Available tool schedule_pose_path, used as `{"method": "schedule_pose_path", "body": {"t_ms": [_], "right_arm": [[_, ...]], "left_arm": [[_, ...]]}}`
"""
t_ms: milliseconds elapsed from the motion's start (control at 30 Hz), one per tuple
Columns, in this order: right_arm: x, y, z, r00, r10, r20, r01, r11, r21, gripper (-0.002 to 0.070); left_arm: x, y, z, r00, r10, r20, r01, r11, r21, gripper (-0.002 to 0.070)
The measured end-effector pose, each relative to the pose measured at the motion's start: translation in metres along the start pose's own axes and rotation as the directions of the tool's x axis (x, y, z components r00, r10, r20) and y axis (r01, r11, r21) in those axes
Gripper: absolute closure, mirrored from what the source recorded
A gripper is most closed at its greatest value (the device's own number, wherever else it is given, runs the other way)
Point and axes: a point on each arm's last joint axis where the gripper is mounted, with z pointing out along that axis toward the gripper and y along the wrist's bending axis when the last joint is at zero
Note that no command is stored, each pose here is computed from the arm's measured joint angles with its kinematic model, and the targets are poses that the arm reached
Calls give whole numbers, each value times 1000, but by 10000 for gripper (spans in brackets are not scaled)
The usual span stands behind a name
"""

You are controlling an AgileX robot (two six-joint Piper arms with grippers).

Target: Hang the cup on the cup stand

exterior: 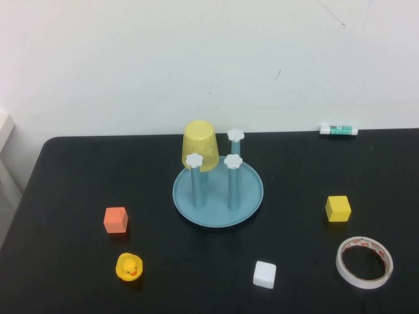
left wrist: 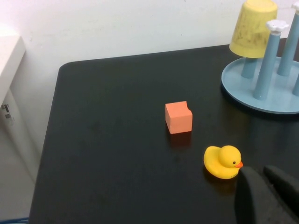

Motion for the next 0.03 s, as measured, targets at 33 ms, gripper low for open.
{"method": "schedule_pose_path", "body": {"t_ms": [33], "right_arm": [[0, 0, 0, 1000, 0, 0, 0, 1000, 0, 676]], "left_arm": [[0, 0, 0, 1000, 0, 0, 0, 1000, 0, 676]]}}
